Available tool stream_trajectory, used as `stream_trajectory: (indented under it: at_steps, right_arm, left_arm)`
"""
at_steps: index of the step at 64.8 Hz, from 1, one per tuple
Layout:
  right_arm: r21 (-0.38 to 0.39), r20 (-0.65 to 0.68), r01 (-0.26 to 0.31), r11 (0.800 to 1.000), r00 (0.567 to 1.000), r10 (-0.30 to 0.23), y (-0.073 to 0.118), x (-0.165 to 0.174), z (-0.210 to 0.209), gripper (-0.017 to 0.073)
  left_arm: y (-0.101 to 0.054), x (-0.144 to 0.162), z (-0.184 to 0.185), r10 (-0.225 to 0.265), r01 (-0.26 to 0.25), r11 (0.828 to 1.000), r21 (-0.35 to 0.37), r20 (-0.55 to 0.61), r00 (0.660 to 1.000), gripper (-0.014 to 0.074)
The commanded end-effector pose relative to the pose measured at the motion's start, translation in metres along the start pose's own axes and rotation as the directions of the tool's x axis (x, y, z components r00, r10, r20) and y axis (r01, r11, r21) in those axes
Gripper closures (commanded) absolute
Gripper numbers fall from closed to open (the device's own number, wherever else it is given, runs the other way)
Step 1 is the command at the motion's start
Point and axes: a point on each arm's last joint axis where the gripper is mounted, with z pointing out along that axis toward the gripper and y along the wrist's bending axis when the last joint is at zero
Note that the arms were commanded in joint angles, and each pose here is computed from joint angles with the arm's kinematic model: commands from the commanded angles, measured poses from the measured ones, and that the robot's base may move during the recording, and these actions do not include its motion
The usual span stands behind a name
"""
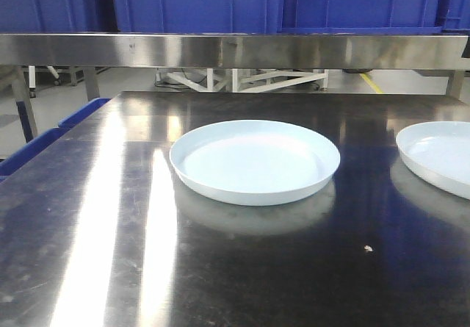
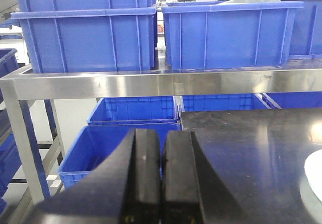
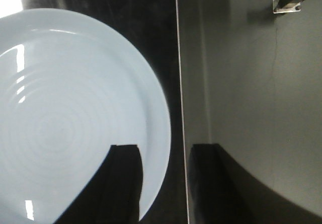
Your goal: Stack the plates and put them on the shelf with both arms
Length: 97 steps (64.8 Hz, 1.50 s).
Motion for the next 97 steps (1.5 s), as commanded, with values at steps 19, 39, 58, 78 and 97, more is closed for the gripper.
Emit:
stream_trajectory:
  at_steps: [19,39,58,78,97]
  right_arm:
    - [0.018,0.028,0.013,1.000,1.000,-0.013,-0.005,-0.013,0.010,0.0186]
    - [0.008,-0.016,0.023,1.000,1.000,-0.023,-0.002,-0.014,0.036,0.0186]
    - [0.009,-0.033,0.020,1.000,0.999,-0.020,-0.003,-0.014,0.050,0.0186]
    - [0.003,-0.023,0.013,1.000,1.000,-0.013,-0.003,-0.017,0.049,0.0437]
    - [-0.070,0.013,-0.087,0.994,0.996,0.088,-0.006,-0.031,0.027,0.0506]
  left_arm:
    - [0.001,-0.017,0.000,-0.018,0.019,1.000,-0.008,0.107,0.994,0.0512]
    - [0.001,-0.017,0.000,-0.018,0.019,1.000,-0.008,0.107,0.994,0.0512]
    - [0.001,-0.017,0.000,-0.018,0.019,1.000,-0.008,0.107,0.994,0.0512]
    - [0.001,-0.017,0.000,-0.018,0.019,1.000,-0.008,0.107,0.994,0.0512]
    - [0.001,-0.017,0.000,-0.018,0.019,1.000,-0.008,0.107,0.994,0.0512]
